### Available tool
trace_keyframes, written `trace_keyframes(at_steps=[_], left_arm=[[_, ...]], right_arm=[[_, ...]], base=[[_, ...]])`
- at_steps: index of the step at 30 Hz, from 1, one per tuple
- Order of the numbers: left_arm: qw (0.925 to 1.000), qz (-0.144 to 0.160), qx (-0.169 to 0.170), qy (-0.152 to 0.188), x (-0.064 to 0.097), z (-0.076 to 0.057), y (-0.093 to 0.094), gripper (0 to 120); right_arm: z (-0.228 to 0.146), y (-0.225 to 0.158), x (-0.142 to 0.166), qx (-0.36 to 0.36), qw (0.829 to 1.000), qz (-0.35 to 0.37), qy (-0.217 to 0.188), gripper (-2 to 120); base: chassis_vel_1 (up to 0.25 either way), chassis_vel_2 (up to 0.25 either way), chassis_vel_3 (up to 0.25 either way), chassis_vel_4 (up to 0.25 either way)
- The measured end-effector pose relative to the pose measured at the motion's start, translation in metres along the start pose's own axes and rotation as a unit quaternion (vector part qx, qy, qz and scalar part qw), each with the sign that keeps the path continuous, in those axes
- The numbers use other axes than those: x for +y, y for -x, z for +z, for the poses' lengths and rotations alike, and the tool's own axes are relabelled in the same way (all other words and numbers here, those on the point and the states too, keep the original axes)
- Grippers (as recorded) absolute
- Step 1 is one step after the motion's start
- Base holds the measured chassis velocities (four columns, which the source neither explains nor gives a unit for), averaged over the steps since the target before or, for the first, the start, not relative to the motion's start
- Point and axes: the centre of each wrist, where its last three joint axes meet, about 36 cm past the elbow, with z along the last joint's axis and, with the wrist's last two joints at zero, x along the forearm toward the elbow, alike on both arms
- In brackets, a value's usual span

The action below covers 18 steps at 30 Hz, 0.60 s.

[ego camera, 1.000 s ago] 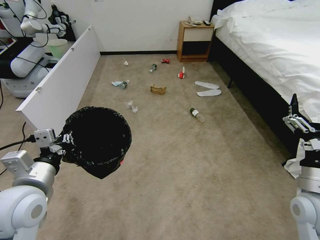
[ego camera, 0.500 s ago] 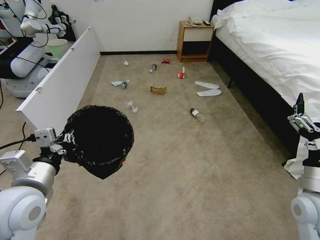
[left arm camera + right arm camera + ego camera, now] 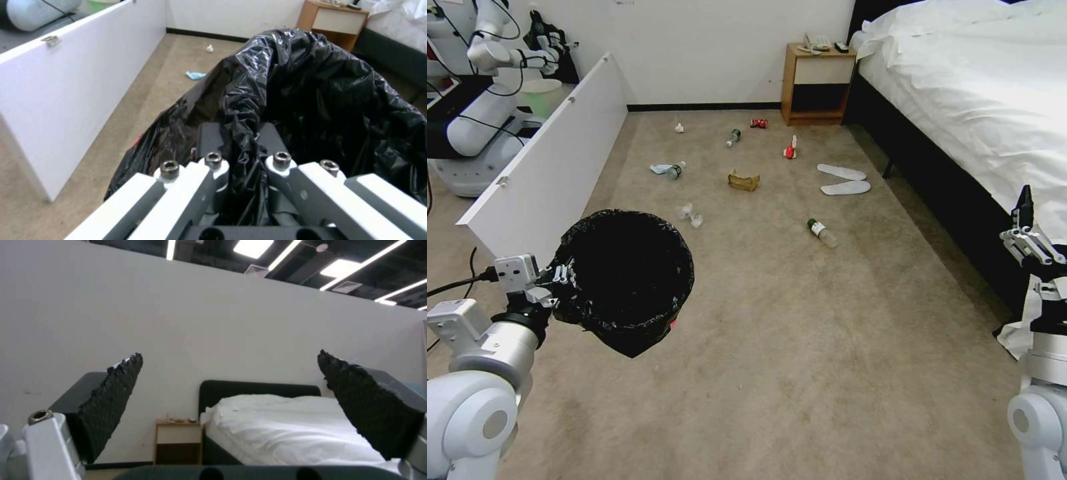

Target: Pick up the trash bin, then pick up the garbage from the floor and place it into the trash bin.

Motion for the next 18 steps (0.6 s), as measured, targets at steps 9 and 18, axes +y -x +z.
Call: trace_keyframes(at_steps=[9,18], left_arm=[[1.0000,0.000,-0.001,0.001,0.0009,-0.0003,0.0006,4],[1.0000,0.000,-0.001,0.001,0.0010,-0.0004,0.0007,4]], right_arm=[[-0.0001,0.0009,0.0003,-0.003,1.000,-0.001,0.000,100],[-0.0001,0.0012,0.0005,-0.006,1.000,-0.002,0.001,100]], base=[[-0.170,0.181,0.181,-0.171],[-0.118,0.123,0.127,-0.126]])
